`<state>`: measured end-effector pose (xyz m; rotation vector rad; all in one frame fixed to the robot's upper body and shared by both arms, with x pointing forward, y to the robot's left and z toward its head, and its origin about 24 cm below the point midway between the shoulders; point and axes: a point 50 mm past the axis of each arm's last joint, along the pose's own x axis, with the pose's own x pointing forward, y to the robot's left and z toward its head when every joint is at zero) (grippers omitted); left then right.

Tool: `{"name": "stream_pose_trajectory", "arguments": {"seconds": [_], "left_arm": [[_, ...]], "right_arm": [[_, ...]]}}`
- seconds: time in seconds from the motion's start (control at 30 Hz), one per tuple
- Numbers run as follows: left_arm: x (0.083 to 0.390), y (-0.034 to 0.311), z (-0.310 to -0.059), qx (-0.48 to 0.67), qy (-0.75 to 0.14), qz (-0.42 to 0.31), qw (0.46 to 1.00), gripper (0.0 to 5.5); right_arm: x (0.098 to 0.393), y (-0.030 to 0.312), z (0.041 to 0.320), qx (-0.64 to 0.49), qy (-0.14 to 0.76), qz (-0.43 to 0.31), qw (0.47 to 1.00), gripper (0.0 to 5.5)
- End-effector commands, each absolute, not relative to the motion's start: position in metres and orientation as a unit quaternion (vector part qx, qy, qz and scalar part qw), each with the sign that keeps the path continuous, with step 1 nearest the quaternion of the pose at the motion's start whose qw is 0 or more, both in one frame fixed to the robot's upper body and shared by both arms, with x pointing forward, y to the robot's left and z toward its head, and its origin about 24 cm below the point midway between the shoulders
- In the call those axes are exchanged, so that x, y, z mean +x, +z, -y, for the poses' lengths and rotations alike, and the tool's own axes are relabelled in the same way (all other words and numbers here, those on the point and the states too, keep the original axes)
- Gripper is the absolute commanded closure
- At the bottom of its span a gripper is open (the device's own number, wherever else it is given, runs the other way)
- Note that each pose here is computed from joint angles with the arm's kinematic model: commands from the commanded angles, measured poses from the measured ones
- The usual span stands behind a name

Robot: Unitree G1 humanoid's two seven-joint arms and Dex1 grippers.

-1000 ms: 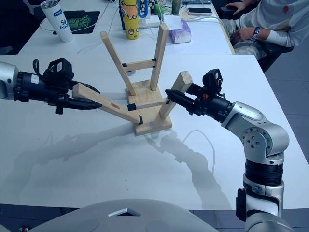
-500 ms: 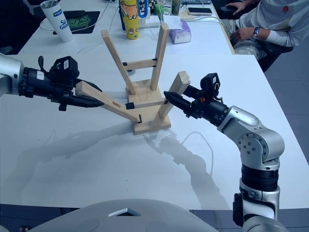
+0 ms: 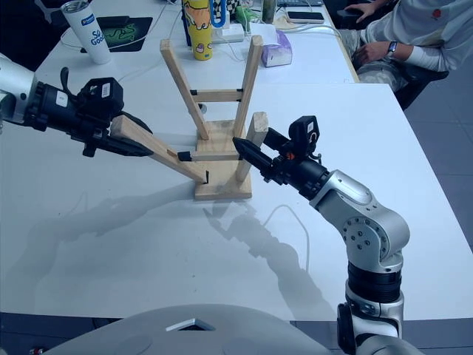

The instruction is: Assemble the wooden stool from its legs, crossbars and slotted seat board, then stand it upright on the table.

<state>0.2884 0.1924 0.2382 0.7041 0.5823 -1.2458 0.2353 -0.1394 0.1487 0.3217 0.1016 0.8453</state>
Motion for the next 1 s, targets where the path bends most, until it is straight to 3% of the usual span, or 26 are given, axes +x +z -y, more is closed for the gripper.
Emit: {"name": "stream_pose_trajectory", "arguments": {"seconds": [0.03, 0.47, 0.6, 1.0], "left_arm": [[0.295, 0.246, -0.185, 0.346, -0.559, -0.243, 0.713, 3.49], [0.307, 0.247, -0.165, 0.390, -0.586, -0.225, 0.673, 3.49], [0.315, 0.246, -0.171, 0.388, -0.576, -0.233, 0.681, 3.49], [0.311, 0.240, -0.178, 0.381, -0.570, -0.242, 0.687, 3.49]], "right_arm": [[0.231, 0.148, 0.130, 0.166, 0.424, -0.050, 0.889, 2.22], [0.238, 0.121, 0.140, 0.190, 0.383, -0.093, 0.899, 2.22], [0.240, 0.124, 0.139, 0.172, 0.375, -0.082, 0.907, 2.22], [0.247, 0.141, 0.131, 0.106, 0.244, -0.022, 0.964, 2.22]]}}
